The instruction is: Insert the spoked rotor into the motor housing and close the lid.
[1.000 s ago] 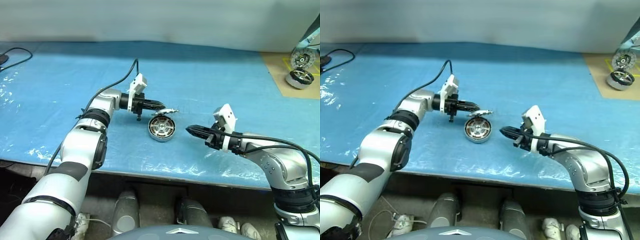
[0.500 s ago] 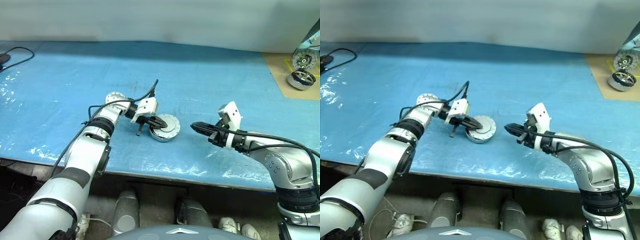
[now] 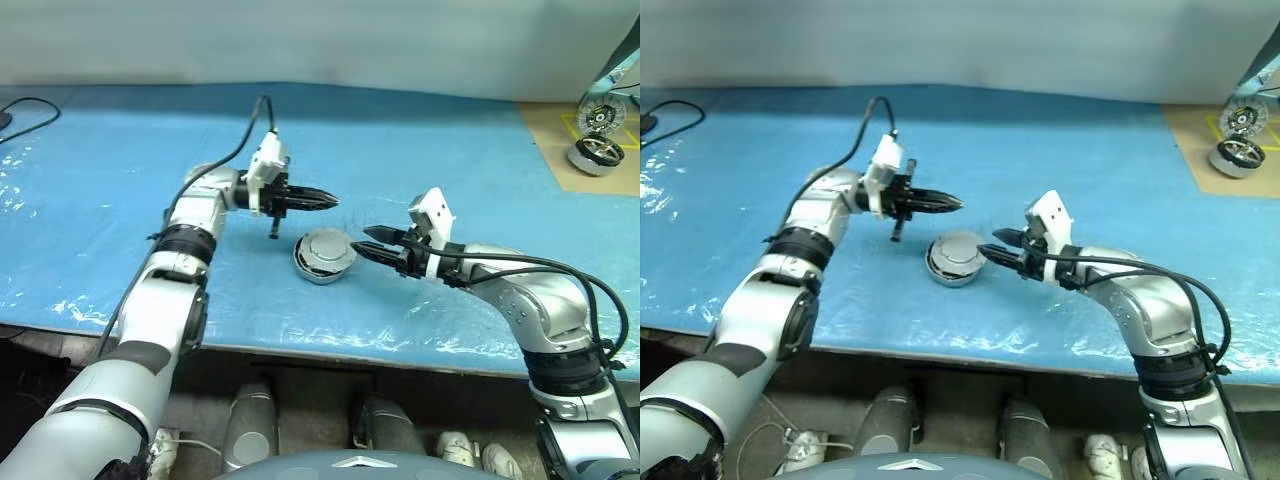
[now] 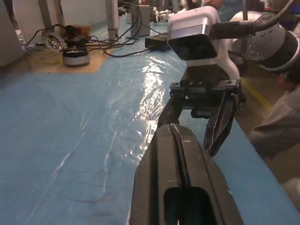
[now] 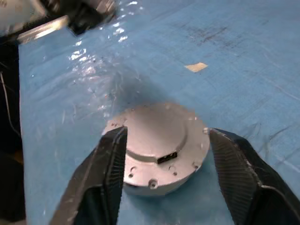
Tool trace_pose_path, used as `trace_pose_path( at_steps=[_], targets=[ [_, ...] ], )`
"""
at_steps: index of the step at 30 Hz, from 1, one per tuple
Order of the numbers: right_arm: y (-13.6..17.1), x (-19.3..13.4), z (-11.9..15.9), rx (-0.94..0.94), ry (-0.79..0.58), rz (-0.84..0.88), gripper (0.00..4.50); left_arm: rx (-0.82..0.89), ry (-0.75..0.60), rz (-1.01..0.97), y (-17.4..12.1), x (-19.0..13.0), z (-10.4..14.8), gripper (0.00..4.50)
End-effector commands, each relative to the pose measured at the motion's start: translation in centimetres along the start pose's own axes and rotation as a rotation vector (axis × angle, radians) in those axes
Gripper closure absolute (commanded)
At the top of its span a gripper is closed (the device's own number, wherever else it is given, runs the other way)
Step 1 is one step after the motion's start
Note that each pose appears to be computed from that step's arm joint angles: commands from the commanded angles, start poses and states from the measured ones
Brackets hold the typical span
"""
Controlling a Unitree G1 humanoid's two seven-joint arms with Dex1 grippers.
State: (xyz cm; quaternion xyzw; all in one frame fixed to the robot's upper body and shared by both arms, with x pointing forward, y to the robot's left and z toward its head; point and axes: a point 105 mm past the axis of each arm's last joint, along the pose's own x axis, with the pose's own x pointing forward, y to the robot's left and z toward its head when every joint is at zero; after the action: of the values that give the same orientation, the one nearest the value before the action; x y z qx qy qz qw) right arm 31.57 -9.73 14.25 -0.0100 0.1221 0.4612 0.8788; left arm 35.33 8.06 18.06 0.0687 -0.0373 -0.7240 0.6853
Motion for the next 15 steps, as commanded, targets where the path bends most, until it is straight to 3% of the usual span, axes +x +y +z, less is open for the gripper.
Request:
trace_pose_path(
  at_steps=[1,3,15],
  targets=[
    [0.0,1.6,0.7,-0.033,-0.028,0.008,0.65,-0.061,-0.022,0.029,-1.8,-1.6,-0.4,4.5],
    [0.0,2.5,-0.1,-0.041,-0.002,0.023,0.03,-0.108,-0.029,0.089,-3.0,-2.7,-1.2,4.5],
    [0.7,4.7,-2.1,-0.224,0.115,0.131,0.03,-0.225,0.079,0.348,-9.1,-5.6,-5.6,4.5]
  ],
)
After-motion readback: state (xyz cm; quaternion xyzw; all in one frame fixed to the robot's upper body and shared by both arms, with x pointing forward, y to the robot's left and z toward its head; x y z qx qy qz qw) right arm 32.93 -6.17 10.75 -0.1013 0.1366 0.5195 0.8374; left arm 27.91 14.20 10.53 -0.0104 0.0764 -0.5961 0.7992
